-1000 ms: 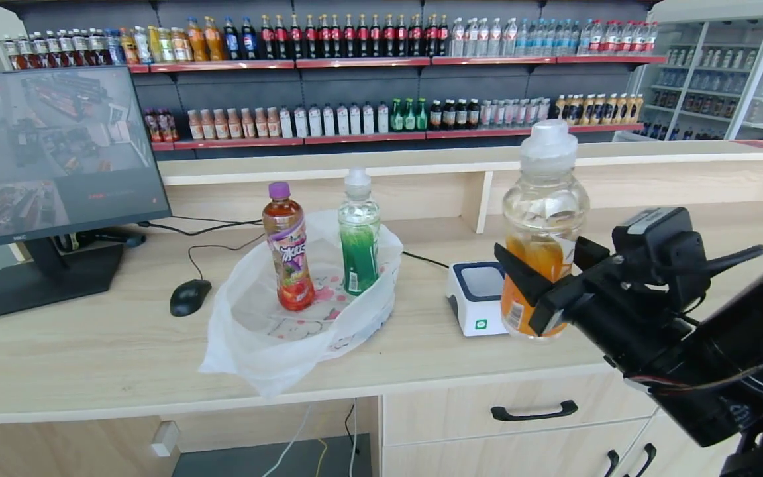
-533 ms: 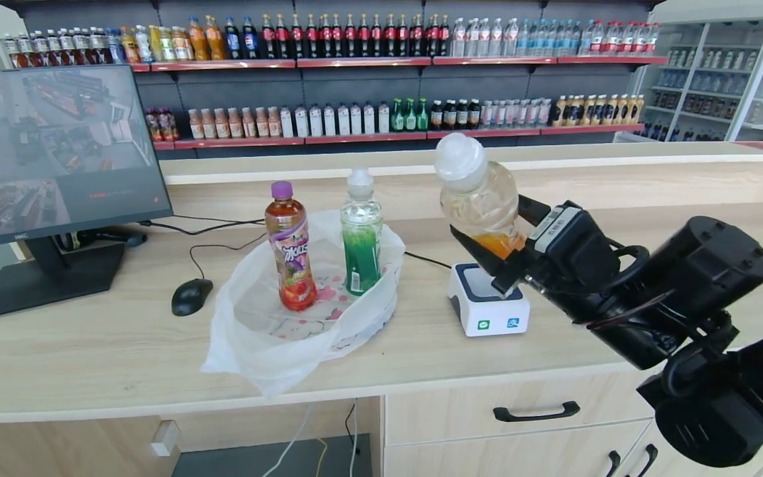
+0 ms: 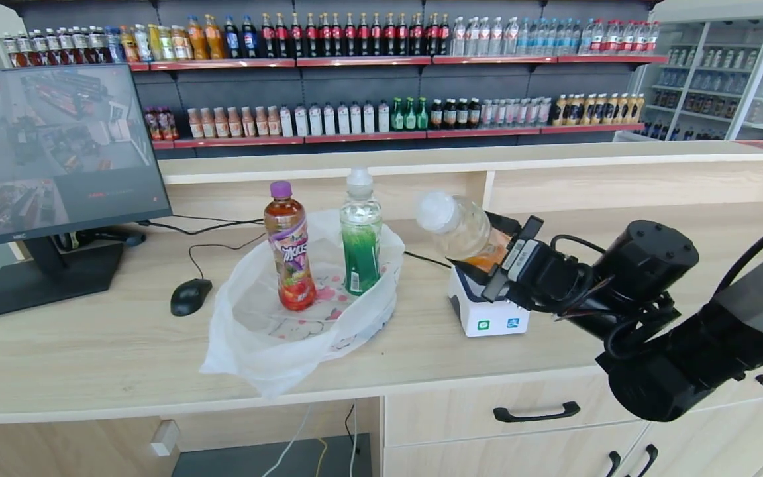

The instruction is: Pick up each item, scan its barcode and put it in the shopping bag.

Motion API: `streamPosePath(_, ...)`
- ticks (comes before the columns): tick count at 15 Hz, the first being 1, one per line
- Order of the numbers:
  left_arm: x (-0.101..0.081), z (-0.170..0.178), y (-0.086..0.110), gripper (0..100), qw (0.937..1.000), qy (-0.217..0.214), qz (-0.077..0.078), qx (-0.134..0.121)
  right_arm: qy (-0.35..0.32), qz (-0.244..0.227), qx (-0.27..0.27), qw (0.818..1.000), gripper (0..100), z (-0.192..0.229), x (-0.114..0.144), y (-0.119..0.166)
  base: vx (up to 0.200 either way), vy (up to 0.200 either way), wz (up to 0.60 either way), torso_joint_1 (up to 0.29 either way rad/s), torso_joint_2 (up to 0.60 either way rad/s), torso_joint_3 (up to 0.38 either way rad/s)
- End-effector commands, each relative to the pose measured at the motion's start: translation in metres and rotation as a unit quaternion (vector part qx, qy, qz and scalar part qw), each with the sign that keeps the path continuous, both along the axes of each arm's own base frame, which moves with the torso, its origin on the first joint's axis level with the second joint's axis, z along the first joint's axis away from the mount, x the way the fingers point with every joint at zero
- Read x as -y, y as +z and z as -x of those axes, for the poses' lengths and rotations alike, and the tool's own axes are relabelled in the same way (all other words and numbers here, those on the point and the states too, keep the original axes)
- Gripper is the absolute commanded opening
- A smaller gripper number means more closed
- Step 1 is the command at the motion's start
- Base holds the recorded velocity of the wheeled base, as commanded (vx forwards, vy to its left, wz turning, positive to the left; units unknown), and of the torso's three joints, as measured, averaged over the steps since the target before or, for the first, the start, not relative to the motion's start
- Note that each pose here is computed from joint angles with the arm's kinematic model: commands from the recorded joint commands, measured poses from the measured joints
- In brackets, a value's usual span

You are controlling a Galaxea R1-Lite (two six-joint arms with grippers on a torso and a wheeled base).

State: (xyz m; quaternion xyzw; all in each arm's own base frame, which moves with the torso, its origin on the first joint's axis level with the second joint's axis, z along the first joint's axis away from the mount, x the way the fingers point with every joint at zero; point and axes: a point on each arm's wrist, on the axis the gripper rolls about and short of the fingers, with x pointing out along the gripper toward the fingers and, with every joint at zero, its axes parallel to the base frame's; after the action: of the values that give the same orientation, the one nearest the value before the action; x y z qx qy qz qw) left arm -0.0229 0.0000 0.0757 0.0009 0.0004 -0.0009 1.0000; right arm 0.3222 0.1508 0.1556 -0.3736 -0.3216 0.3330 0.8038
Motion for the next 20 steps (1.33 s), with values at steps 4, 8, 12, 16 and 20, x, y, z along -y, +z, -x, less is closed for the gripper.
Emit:
streamPosePath(4, 0.0, 0.0, 0.0, 100, 1.0, 0.0, 0.0, 0.0, 0.009, 0.043, 0.013, 0.999, 0, -0.01, 0.025, -0.013, 0.0, 0.0, 0.0, 0.0, 0.0, 0.0)
streamPosePath(8, 0.0, 0.0, 0.0, 100, 1.0, 0.0, 0.0, 0.0, 0.018, 0.055, 0.021, 0.998, 0, -0.017, 0.033, -0.017, 0.0, 0.0, 0.0, 0.0, 0.0, 0.0)
streamPosePath(12, 0.0, 0.0, 0.0, 100, 1.0, 0.0, 0.0, 0.0, 0.029, 0.057, 0.026, 0.998, 0, -0.023, 0.031, -0.018, 0.0, 0.0, 0.0, 0.0, 0.0, 0.0)
streamPosePath(16, 0.0, 0.0, 0.0, 100, 1.0, 0.0, 0.0, 0.0, 0.04, 0.062, 0.031, 0.997, 0, -0.022, 0.031, -0.018, 0.0, 0.0, 0.0, 0.0, 0.0, 0.0)
streamPosePath(20, 0.0, 0.0, 0.0, 100, 1.0, 0.0, 0.0, 0.0, 0.041, 0.063, 0.035, 0.997, 0, -0.022, 0.03, -0.017, 0.0, 0.0, 0.0, 0.0, 0.0, 0.0)
